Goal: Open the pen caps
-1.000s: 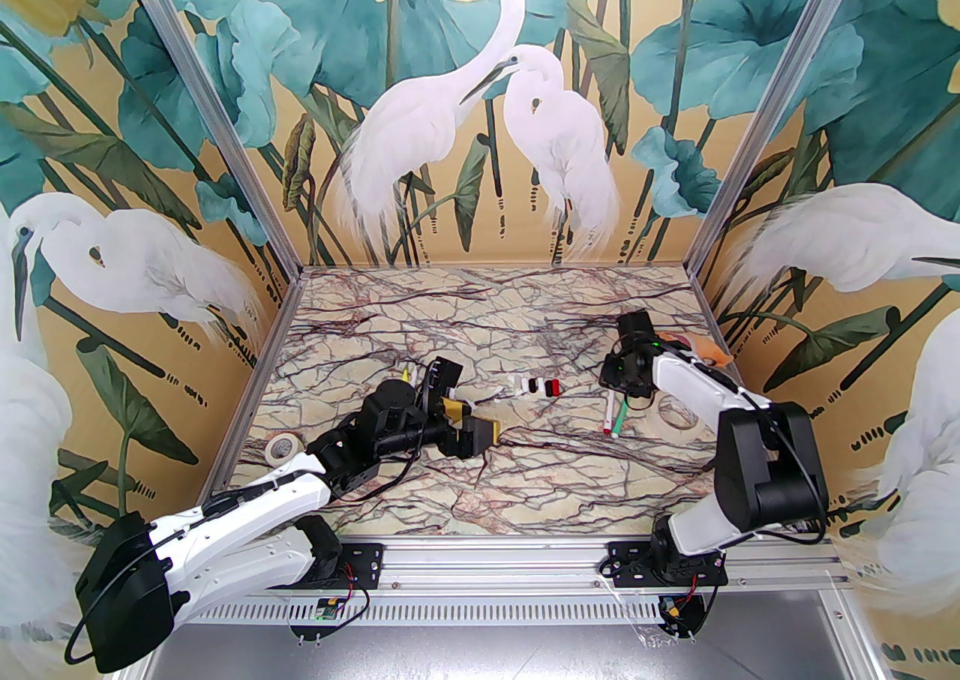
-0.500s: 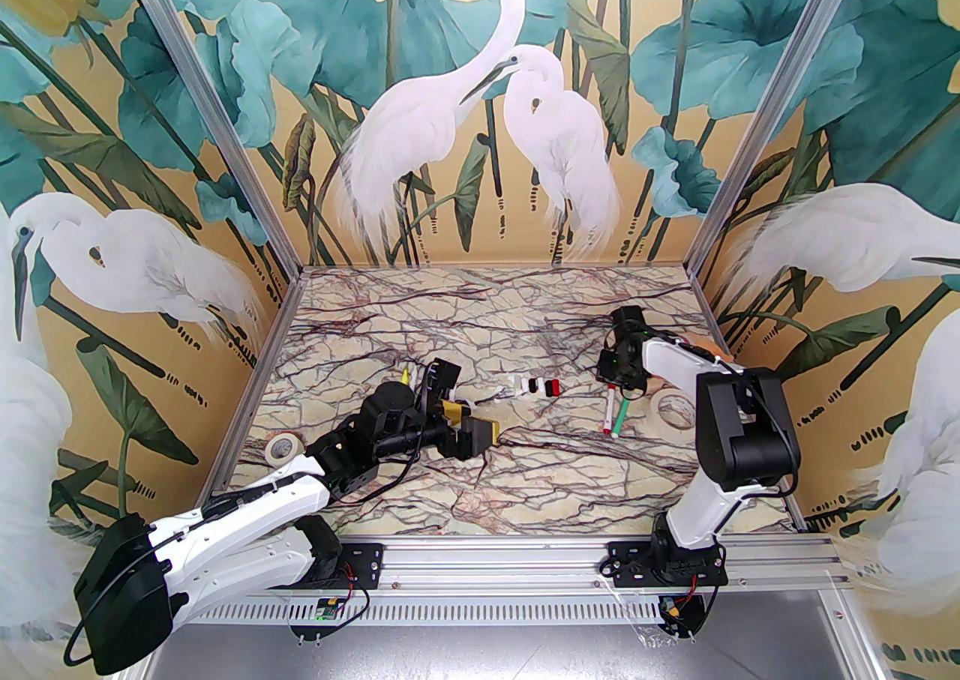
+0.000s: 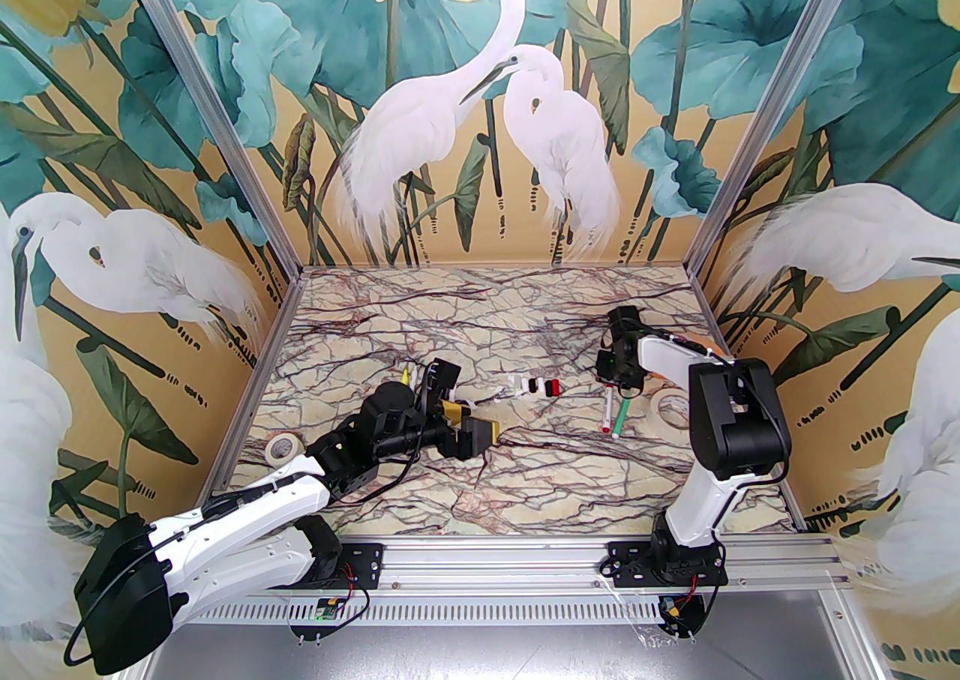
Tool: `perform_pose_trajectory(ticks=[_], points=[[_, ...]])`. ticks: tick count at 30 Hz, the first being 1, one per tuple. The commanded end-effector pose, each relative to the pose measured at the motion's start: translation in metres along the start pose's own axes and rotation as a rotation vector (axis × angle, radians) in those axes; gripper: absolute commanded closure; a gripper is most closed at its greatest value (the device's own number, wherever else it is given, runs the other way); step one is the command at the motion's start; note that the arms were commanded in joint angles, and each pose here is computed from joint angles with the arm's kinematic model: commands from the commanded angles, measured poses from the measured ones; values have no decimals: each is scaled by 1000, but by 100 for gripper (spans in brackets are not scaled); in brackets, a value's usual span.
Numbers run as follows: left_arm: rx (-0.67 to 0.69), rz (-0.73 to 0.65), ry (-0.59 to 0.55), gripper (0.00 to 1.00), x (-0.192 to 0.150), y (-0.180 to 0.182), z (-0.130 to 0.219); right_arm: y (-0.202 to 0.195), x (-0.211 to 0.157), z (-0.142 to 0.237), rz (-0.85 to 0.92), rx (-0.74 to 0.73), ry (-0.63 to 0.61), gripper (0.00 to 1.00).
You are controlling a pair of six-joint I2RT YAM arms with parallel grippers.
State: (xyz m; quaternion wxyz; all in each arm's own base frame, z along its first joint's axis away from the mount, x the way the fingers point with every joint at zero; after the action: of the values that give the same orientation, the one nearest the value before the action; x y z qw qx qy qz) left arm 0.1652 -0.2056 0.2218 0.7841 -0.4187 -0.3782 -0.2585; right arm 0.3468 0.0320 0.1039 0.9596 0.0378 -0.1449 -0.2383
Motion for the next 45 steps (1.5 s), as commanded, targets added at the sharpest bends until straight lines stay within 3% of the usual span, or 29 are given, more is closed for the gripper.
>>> perform_pose_trajectory(ticks=[1, 8, 18, 30, 38, 45], points=[[-33, 28, -21, 1, 3, -2, 0, 5, 10, 23, 13, 49, -72, 75], [-105, 69, -48, 0, 9, -6, -8, 24, -1, 82, 35, 222, -148, 75], [-199, 114, -99, 0, 23, -13, -19, 76, -52, 169, 73, 622, -190, 76], [-244, 160, -143, 4, 37, -15, -29, 128, -115, 221, 84, 1013, -160, 76], [-274, 192, -161, 14, 41, -18, -28, 141, -143, 229, 68, 1157, -139, 77], [-263, 238, -175, 36, 41, -15, -30, 144, -155, 228, 40, 1196, -183, 78]])
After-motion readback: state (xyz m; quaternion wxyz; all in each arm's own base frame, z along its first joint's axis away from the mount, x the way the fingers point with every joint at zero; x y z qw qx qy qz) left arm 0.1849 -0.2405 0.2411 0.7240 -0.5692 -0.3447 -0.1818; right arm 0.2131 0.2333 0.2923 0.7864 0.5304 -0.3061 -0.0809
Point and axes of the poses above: each hand's point on the last joint's axis, 136 mm out from that joint toward the fingers, its own z axis back along the fingers, its own y axis along the line the jaws close on, x = y × z, the point moved 9 cm from there along z, back along the fingers, and after that the axes turned 13 degrees about -z, right-handed, at the moved point
